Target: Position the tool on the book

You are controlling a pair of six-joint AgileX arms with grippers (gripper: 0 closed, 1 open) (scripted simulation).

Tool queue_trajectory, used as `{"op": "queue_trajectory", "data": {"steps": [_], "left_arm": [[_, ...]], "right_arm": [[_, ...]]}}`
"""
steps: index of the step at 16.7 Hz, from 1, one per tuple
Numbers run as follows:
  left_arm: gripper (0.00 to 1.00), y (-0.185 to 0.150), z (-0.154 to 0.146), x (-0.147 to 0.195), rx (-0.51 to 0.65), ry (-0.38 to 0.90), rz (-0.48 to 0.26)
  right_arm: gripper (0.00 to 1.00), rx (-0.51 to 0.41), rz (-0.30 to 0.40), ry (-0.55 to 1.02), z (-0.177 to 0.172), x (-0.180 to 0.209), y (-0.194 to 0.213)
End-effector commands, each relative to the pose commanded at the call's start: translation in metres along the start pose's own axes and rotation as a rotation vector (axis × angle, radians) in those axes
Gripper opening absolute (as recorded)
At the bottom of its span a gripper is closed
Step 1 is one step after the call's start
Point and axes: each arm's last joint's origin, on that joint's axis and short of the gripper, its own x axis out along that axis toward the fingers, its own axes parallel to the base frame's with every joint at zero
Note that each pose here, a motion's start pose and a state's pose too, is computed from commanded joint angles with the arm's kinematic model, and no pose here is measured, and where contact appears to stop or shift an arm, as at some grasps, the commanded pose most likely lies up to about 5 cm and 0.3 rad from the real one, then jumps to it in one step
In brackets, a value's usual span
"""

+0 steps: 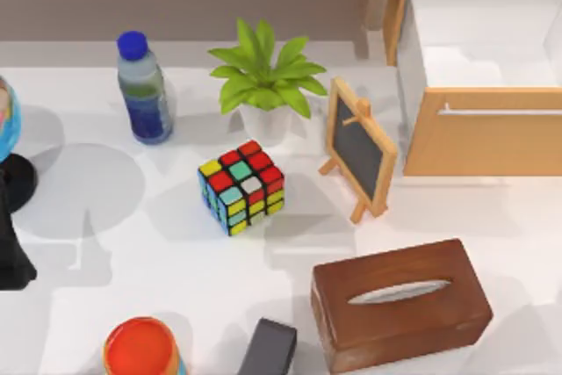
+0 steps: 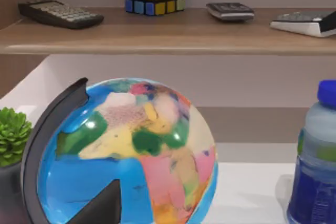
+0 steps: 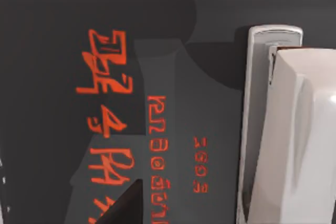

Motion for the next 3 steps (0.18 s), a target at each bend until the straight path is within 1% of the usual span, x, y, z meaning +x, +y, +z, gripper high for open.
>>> {"op": "queue_trajectory", "data": {"steps": [3], "left_arm": [[1.0,0.0,0.0,0.0,0.0,0.0,0.0]], "right_arm": [[1.0,0.0,0.0,0.0,0.0,0.0,0.0]]}}
